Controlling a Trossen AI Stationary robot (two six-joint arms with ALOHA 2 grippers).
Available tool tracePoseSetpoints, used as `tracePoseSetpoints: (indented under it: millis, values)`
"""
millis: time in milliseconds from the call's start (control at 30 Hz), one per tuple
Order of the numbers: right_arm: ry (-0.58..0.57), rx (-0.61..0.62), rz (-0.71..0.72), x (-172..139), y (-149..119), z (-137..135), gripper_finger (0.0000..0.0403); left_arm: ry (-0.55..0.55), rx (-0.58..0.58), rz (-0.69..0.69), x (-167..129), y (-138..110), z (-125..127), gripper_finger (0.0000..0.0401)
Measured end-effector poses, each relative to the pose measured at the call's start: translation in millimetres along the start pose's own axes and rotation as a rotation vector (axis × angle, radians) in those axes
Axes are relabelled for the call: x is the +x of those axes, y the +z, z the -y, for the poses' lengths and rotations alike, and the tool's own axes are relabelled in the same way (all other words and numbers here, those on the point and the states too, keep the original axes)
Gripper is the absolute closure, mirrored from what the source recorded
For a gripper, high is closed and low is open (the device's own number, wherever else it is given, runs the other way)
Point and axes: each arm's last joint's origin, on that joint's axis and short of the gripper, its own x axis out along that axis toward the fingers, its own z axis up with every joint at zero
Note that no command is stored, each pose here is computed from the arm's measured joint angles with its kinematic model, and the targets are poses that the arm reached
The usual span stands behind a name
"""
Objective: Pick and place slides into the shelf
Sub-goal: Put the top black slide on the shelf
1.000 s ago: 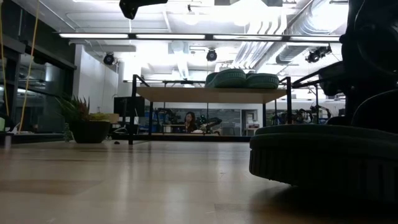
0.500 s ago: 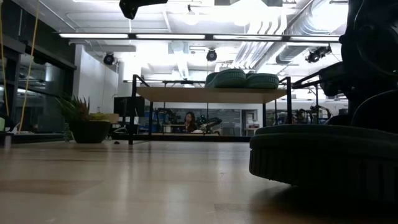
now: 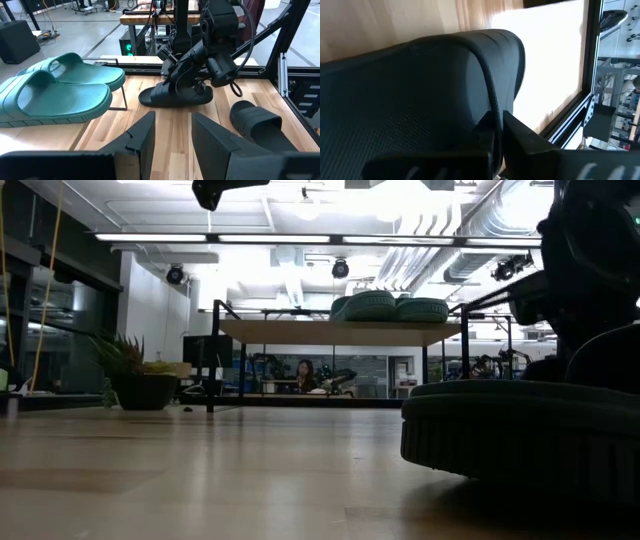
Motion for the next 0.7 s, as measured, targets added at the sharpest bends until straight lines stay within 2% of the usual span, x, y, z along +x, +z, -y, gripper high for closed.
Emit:
tracePoseSetpoints:
  millis: [333, 700]
  values:
    - [-0.003, 0.044, 0.077, -25, 18, 7, 0.0402, 0.000, 0.000, 0.000, 0, 0, 0, 0.0288]
    - [0.060, 0.090, 0.206, -55, 42, 12, 0.0403, 0.000, 0.008, 0.000, 0, 0, 0, 0.0288]
